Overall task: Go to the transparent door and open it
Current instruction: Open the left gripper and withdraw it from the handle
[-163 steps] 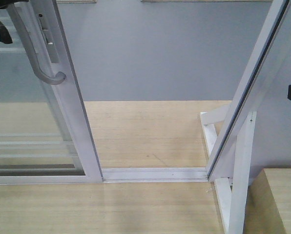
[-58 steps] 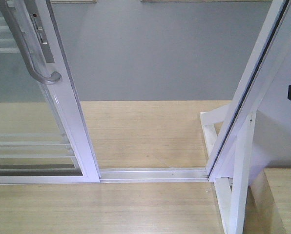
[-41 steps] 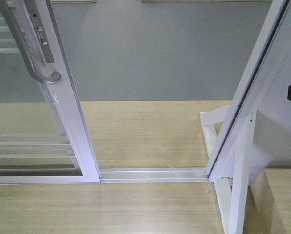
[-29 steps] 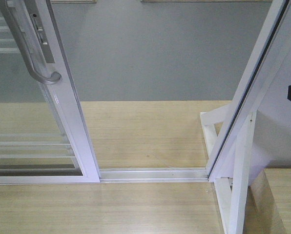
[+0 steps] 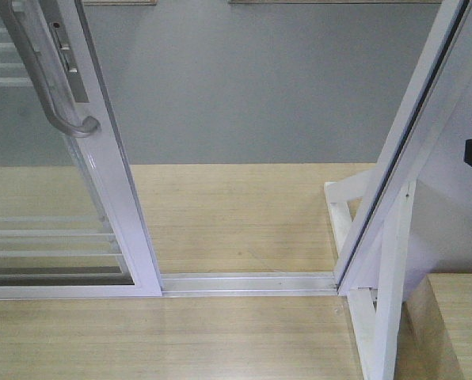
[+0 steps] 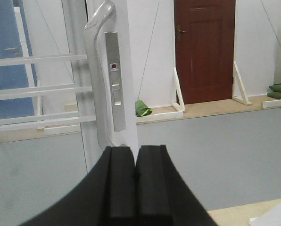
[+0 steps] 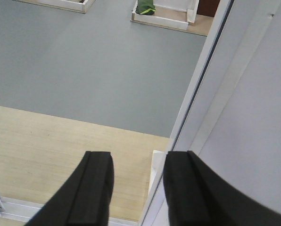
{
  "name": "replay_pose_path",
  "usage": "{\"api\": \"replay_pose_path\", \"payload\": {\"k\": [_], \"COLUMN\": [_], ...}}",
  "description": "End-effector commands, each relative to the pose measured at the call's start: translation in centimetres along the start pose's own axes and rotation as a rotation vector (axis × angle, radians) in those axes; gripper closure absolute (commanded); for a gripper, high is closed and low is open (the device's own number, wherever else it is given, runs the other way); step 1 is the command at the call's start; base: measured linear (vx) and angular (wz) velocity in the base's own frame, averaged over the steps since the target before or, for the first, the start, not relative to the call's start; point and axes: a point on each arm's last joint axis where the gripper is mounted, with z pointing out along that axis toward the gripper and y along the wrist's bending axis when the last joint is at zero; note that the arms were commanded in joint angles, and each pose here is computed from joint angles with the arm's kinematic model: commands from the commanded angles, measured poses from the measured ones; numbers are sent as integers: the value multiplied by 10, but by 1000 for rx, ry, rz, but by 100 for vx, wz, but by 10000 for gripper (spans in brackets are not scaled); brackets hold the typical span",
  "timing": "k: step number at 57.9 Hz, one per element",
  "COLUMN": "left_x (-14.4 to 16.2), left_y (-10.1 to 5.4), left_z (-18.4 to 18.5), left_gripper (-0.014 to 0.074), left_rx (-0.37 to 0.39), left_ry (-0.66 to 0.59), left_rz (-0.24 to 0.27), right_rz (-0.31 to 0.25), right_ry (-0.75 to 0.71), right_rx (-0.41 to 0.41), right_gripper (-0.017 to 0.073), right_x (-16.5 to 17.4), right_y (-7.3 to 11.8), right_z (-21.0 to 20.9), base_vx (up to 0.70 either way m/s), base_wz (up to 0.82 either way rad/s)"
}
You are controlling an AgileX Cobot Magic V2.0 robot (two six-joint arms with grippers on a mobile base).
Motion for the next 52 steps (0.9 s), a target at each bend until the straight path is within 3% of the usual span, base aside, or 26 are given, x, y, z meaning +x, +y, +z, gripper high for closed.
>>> {"api": "replay_pose_path", "payload": {"k": [1,5,8,14,18,24,41,52], "left_x": [3,3,3,3,3,3,3,3], "left_y": [0,0,0,0,0,0,0,0], "left_z": [-1,-1,-1,-1,-1,-1,-1,-1], "left_gripper": [599,599,599,599,599,599,599,599], "left_rx": [2,2,2,2,2,2,2,2], "left_ry": [-59,-59,-59,-59,-59,-59,-59,-60], "left_rz": [-20,-20,-20,-20,-20,-20,-20,-20], "right_rz": [-70,-101,-91,25,108,172,146,169], "right_ry": [-177,-225,-276,-354,-364,-376,-458,-403], "right_rx": [82,126,145,143,127,116,132,130], "right_gripper": [256,320,397,574,571,570,564,564], "right_x": [-15,-5,3,29,55,92,172,180], "right_y": [-8,-10,-9,-3,3,11,27,27], "right_z": [-18,-29,-36,-52,-56,-62,-63,-58], "base_vx": [0,0,0,0,0,0,0,0], "base_wz": [0,0,0,0,0,0,0,0]}}
